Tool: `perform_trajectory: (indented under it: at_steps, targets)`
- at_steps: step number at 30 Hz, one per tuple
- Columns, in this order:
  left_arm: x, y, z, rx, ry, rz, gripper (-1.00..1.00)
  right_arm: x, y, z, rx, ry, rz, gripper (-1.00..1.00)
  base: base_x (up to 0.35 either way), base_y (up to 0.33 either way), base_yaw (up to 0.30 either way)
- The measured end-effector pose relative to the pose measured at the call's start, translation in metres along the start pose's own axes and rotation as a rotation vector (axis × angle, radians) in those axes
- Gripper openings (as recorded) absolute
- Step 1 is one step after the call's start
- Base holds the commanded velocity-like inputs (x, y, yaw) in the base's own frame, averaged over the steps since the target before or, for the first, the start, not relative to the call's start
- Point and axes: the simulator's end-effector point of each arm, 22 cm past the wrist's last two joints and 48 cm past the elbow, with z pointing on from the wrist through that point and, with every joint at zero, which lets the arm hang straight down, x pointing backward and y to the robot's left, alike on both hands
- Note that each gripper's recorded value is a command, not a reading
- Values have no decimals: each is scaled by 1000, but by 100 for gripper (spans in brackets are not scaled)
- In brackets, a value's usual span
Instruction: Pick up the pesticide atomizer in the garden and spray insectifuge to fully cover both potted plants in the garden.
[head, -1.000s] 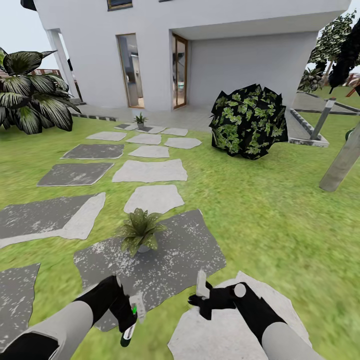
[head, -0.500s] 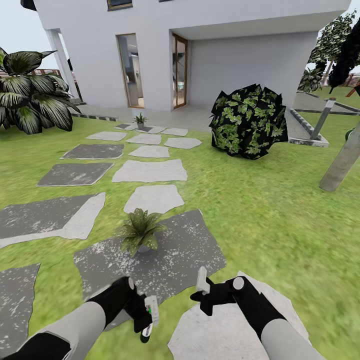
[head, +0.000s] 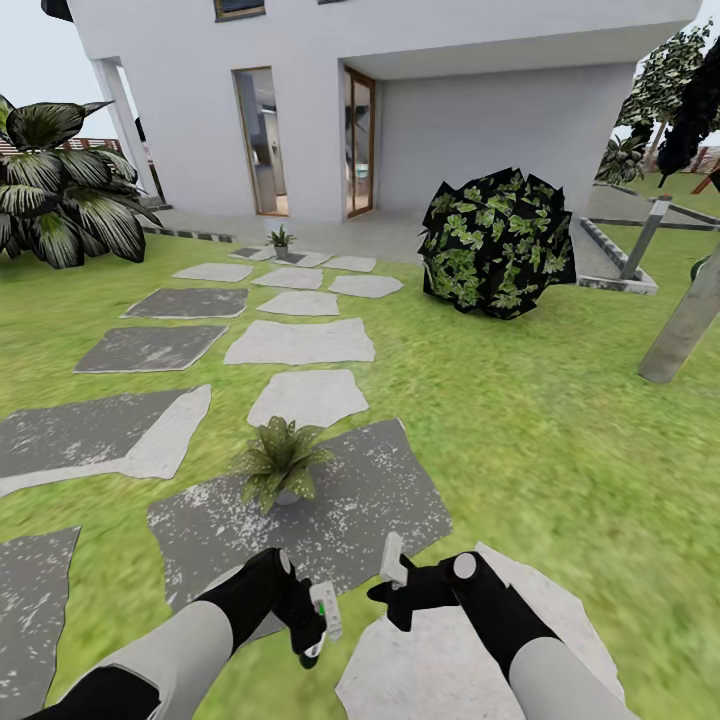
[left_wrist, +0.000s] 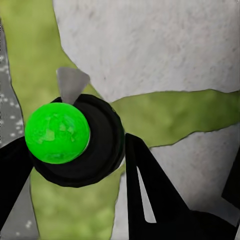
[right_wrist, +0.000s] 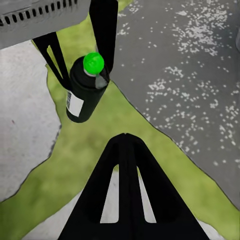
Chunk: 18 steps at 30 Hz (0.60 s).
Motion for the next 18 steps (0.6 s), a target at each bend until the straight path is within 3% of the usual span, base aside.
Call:
perform_trajectory:
  at_steps: [5, 9, 13, 18]
  targets:
    - [-4, -2, 1, 6, -17, 4, -100, 0, 0, 0, 0, -1, 0, -100, 0, 0, 0]
    - [-15, -7, 2, 21, -68, 43, -100, 0, 1, 0, -1, 0, 1, -100, 0, 0, 0]
    - [-24, -10, 2, 34, -114, 24, -100, 0, 1, 0, -2, 1, 1, -100, 0, 0, 0]
    - [-26, -11, 2, 38, -125, 16, -100, 0, 1, 1, -2, 1, 2, -100, 0, 0, 0]
